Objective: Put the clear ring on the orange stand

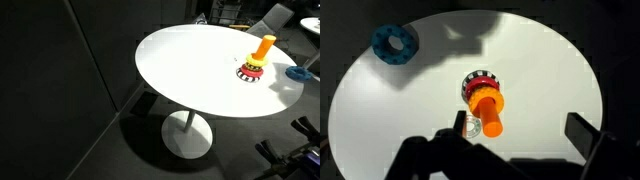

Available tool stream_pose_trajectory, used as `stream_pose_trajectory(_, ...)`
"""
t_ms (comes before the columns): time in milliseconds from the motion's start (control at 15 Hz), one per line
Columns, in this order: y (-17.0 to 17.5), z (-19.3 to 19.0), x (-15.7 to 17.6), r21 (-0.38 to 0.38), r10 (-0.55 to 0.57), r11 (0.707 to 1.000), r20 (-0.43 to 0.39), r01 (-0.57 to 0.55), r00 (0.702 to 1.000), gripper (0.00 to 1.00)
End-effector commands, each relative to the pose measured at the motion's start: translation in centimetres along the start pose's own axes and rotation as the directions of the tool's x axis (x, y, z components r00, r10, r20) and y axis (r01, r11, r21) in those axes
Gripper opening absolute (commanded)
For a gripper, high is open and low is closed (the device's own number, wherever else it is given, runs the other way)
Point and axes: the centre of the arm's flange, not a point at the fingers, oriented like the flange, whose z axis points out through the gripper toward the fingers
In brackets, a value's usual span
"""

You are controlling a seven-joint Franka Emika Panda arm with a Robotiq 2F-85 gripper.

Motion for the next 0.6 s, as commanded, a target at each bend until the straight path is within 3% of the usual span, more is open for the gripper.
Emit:
stream_pose_trajectory(0, 0.0, -0.1, 0.0, 0.000, 0.000, 1.000, -0.001, 0.000, 1.000, 1.00)
stream_pose_trajectory(533, 1.6, 2.3, 1.1, -0.031, 0.046, 0.999, 0.030, -0.045, 0.998, 1.00)
